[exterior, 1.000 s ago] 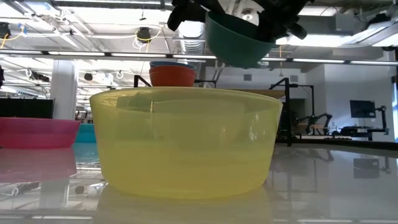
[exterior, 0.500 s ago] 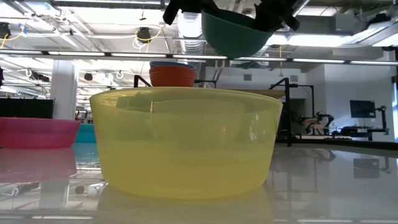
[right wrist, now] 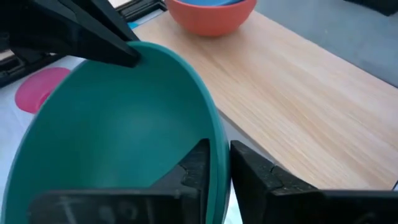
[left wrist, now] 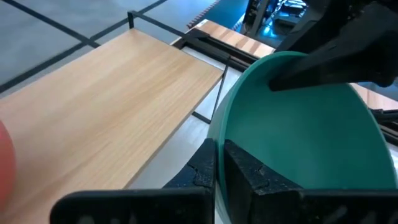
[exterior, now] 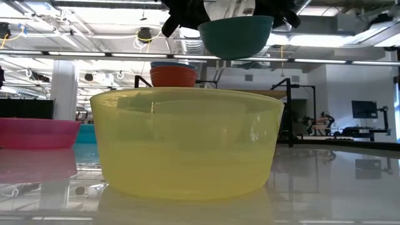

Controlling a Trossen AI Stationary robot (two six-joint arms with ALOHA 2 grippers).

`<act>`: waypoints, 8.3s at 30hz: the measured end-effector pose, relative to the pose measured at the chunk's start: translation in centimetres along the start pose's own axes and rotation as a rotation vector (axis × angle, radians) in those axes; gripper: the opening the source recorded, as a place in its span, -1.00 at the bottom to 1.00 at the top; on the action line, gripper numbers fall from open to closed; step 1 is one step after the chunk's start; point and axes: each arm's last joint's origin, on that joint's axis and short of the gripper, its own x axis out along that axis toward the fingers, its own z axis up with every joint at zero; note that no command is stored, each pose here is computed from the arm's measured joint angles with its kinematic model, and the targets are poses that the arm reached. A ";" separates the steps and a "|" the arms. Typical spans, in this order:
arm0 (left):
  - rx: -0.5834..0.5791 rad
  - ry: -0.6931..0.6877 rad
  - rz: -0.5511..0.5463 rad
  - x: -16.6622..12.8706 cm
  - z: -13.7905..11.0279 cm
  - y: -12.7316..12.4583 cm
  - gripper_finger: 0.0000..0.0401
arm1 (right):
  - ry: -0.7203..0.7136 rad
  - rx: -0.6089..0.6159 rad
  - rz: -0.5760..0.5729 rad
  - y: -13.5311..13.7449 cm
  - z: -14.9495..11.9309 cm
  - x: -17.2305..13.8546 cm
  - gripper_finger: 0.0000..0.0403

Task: Place and stack bowls onto a shelf
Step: Stack the green bowl on top of the blue bowl on the shelf, then stack the white bowl on top of the green bowl on the shelf

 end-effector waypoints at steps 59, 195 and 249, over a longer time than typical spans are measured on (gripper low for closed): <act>-0.022 0.098 -0.064 1.3 0.9 2.1 -0.99 | -0.192 0.024 -0.057 0.8 1.9 -2.4 0.22; 0.210 0.176 0.421 -9.4 8.2 7.6 -0.36 | 0.618 0.063 0.143 6.7 -10.9 13.8 -0.89; 0.242 0.273 0.334 -6.9 0.3 1.2 -0.36 | 0.051 0.436 -0.311 -14.9 3.4 6.4 -0.17</act>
